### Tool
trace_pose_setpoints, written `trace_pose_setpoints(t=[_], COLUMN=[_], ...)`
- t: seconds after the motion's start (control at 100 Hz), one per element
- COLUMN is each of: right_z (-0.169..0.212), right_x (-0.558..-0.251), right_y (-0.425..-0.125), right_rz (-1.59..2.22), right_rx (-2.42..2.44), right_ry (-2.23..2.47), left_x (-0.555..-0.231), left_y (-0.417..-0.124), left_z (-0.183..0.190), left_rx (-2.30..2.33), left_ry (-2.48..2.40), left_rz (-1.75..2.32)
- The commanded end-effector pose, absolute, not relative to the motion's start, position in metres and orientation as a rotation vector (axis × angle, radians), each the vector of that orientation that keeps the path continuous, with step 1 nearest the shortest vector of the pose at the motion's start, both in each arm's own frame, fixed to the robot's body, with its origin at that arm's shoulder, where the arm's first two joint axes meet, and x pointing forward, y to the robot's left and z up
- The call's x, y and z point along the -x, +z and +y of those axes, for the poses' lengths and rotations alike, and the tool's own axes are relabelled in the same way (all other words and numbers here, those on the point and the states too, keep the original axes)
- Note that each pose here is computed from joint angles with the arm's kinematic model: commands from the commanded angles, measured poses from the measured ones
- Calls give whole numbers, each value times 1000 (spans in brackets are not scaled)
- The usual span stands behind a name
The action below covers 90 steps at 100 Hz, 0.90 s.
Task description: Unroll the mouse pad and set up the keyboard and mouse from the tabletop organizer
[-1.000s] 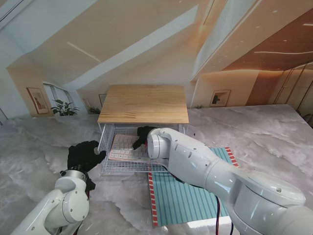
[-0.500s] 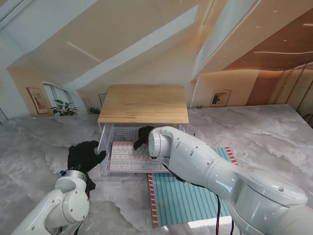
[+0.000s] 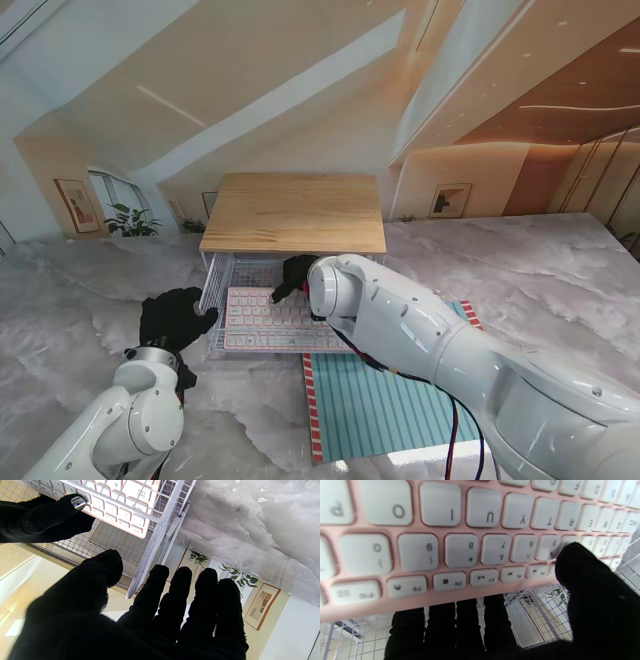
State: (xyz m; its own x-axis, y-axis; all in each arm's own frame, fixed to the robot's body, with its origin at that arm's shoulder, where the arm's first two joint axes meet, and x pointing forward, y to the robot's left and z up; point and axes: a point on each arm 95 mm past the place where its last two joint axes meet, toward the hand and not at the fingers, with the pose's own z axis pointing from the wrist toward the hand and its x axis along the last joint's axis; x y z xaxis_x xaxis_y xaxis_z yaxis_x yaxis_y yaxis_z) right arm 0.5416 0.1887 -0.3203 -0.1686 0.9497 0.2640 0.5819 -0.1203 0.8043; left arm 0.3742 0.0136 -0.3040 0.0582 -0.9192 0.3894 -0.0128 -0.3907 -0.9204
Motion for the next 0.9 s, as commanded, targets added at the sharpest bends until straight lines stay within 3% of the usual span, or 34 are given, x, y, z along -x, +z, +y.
trace_pose_setpoints(t=[0.0,0.89], right_z=[190,186], right_x=[-536,-526], right_y=[-323,-305], right_rz=[1782,2016], right_rx=[-1701,-1680], right_ry=[1215,1162], left_x=[-374,-374], left_y=[-305,-304], left_z=[10,8], left_rx=[1558,1560], left_ry=[-1449,-1459], left_rz=[976,969])
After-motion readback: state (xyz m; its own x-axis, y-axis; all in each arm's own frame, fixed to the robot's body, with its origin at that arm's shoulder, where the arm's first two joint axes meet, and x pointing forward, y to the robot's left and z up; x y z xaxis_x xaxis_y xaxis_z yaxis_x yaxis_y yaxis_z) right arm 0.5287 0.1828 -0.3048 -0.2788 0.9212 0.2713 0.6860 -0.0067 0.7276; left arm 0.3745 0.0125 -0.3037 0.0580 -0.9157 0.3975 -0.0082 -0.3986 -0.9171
